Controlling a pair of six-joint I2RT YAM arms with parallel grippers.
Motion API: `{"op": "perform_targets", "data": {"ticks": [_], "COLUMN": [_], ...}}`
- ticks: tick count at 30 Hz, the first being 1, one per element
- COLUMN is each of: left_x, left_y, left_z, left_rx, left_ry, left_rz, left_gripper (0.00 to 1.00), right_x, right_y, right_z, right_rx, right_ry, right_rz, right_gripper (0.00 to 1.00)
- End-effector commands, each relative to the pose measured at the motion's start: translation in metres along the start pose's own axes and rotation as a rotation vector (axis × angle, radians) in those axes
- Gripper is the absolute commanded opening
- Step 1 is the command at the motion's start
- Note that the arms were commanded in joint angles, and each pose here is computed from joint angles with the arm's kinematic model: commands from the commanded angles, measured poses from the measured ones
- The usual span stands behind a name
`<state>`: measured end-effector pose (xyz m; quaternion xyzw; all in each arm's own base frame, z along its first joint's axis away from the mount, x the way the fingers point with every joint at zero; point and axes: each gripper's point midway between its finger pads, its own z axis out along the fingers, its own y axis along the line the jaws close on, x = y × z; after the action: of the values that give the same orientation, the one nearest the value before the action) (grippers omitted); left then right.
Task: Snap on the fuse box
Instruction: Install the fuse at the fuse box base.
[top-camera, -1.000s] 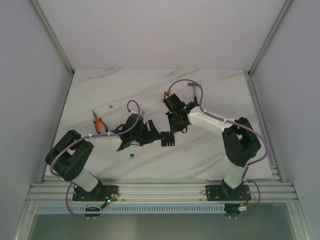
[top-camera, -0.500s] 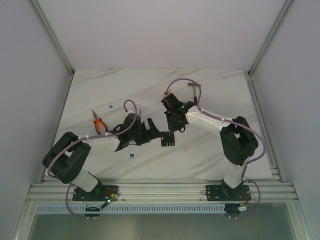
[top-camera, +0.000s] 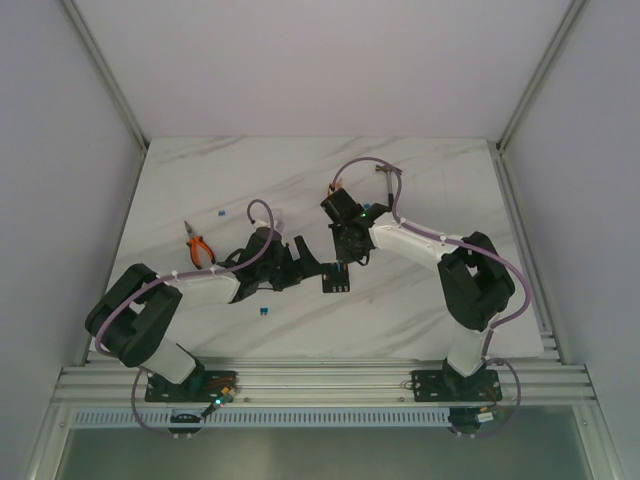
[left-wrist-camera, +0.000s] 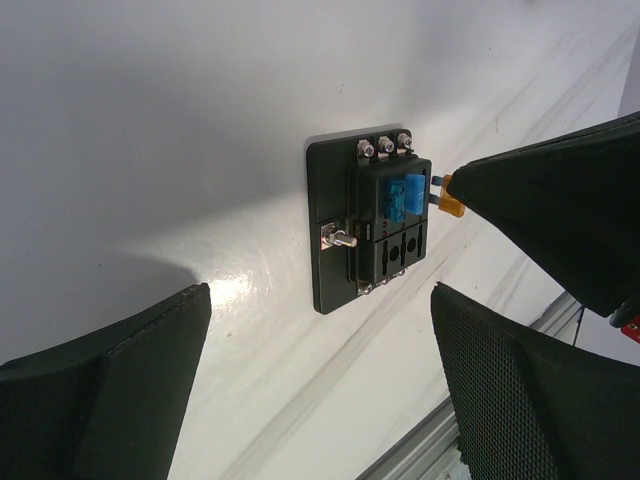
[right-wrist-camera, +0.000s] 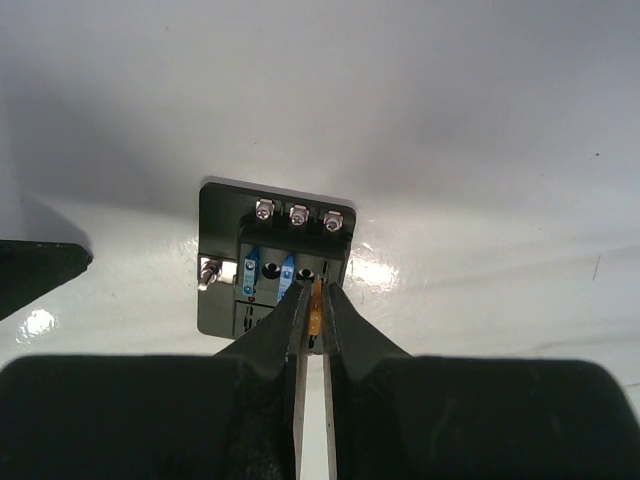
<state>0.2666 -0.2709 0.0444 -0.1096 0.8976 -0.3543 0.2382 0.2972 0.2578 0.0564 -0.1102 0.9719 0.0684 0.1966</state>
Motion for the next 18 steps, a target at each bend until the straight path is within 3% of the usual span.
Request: {"op": "perform_targets", "data": {"ticks": [1, 18], "left_x": [-0.0021, -0.001], "left_y": [0.0039, 0.0029], "left_z": [-0.0015, -0.0022], "left_rx": [-0.008, -0.004], "left_ry": [-0.016, -0.011], "left_rz": [-0.005, -0.008], "left_gripper": [1.0, 1.0], "right_x": [-0.0022, -0.0008], "right_y": [-0.0032, -0.0016], "right_z": [0.0011, 0.0065], "right_rx": [0.039, 0.045], "right_ry": [-0.003, -0.002], "right_rz": [0.007, 0.01], "right_gripper": [0.0, 0.0]}}
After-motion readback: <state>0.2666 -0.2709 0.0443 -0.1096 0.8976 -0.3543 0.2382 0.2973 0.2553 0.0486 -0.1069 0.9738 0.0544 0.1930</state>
